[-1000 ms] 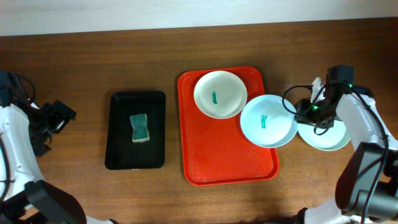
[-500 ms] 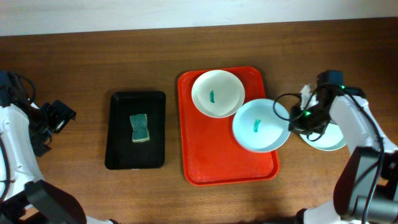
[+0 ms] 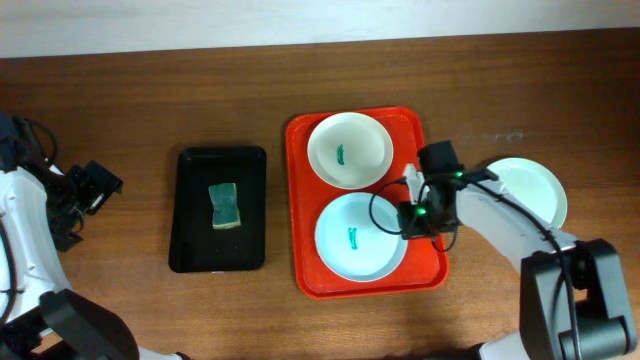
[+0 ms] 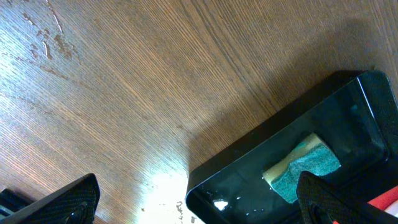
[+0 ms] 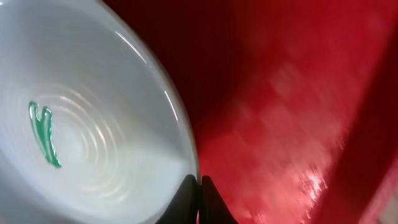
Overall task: Clean dirty plates on tray and stack at the side
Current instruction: 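Move the right gripper to grip the light blue plate rim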
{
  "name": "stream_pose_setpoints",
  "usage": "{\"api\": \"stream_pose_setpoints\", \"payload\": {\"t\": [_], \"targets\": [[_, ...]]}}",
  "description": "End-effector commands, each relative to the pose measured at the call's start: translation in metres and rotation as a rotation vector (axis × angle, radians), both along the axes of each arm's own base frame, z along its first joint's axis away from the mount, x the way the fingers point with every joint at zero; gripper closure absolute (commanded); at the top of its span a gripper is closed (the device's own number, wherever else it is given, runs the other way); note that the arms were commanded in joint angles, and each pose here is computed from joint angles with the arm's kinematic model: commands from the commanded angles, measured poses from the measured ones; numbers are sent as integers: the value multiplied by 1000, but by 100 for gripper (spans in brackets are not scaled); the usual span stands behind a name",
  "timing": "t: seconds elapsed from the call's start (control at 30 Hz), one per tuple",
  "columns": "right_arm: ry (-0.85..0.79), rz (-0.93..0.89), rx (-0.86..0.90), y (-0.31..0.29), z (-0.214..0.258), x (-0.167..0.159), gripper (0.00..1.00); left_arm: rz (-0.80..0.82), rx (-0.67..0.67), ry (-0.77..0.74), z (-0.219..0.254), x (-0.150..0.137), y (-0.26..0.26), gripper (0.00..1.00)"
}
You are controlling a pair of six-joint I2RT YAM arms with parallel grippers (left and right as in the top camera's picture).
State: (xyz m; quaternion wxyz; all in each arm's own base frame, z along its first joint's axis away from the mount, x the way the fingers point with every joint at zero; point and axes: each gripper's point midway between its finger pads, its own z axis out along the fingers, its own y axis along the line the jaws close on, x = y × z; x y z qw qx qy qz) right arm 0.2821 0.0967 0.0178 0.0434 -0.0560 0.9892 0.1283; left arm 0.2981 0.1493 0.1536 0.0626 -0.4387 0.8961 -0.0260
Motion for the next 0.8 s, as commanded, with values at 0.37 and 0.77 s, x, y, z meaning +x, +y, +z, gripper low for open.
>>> {"api": "stream_pose_setpoints", "payload": {"t": [0.37, 0.77], "targets": [[-149, 5, -47, -2, 85, 37, 64, 14, 16, -32, 11, 2, 2, 1], [-119, -16, -25, -4, 117, 7, 64, -405, -203, -203, 22, 42, -92, 0]]}}
